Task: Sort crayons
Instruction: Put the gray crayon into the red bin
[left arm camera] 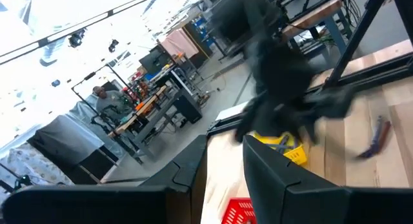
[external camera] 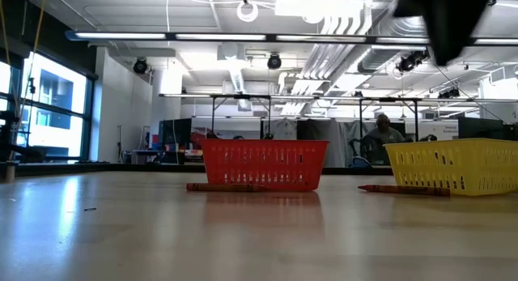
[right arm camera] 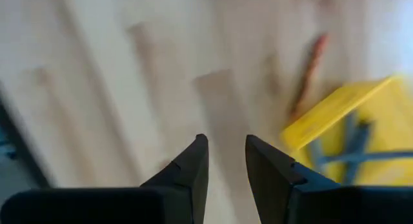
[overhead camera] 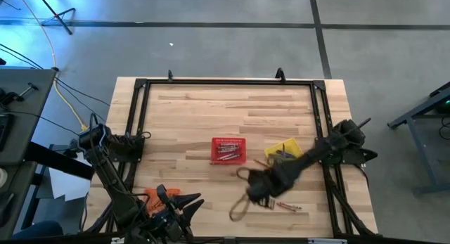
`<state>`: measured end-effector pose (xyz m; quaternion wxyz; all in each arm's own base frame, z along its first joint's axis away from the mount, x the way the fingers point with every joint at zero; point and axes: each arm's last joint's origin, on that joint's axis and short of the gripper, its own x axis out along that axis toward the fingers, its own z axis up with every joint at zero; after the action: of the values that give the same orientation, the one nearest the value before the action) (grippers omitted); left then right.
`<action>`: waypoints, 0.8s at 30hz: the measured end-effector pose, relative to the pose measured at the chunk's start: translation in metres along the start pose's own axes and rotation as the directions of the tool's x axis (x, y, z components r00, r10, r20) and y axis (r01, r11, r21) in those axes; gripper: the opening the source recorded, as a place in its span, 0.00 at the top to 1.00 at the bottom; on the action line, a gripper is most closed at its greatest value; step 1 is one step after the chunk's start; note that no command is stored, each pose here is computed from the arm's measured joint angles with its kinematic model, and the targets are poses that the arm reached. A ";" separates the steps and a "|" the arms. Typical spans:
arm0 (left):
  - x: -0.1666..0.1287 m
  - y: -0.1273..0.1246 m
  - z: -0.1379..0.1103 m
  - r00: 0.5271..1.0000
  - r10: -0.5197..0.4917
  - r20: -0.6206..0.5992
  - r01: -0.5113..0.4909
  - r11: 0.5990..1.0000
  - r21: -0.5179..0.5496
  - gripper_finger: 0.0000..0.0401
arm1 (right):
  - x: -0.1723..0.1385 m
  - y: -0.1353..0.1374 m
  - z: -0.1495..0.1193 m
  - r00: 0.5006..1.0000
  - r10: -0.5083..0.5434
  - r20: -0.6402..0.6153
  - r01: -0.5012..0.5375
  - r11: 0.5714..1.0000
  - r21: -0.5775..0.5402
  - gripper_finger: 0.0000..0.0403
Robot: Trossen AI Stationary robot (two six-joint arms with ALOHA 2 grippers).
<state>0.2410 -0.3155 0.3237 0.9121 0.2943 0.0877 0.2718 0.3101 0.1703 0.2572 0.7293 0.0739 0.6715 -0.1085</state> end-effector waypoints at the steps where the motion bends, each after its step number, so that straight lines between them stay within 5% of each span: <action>1: 0.000 0.000 0.000 1.000 0.000 0.000 0.000 1.000 0.003 0.79 | -0.001 0.008 -0.007 1.000 0.012 0.003 -0.012 1.000 0.013 0.77; 15: 0.004 0.000 0.000 1.000 0.008 -0.006 -0.009 0.997 -0.078 0.79 | -0.009 0.073 -0.086 0.997 0.069 0.043 -0.078 0.957 0.278 0.77; 24: 0.004 0.000 0.000 1.000 0.008 -0.005 -0.008 0.994 -0.106 0.79 | 0.010 0.092 -0.118 0.999 -0.010 -0.051 0.028 0.936 0.351 0.77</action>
<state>0.2439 -0.3132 0.3236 0.9250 0.2453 0.0744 0.2804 0.2209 0.2888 0.2335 0.6868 0.1993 0.6594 -0.2320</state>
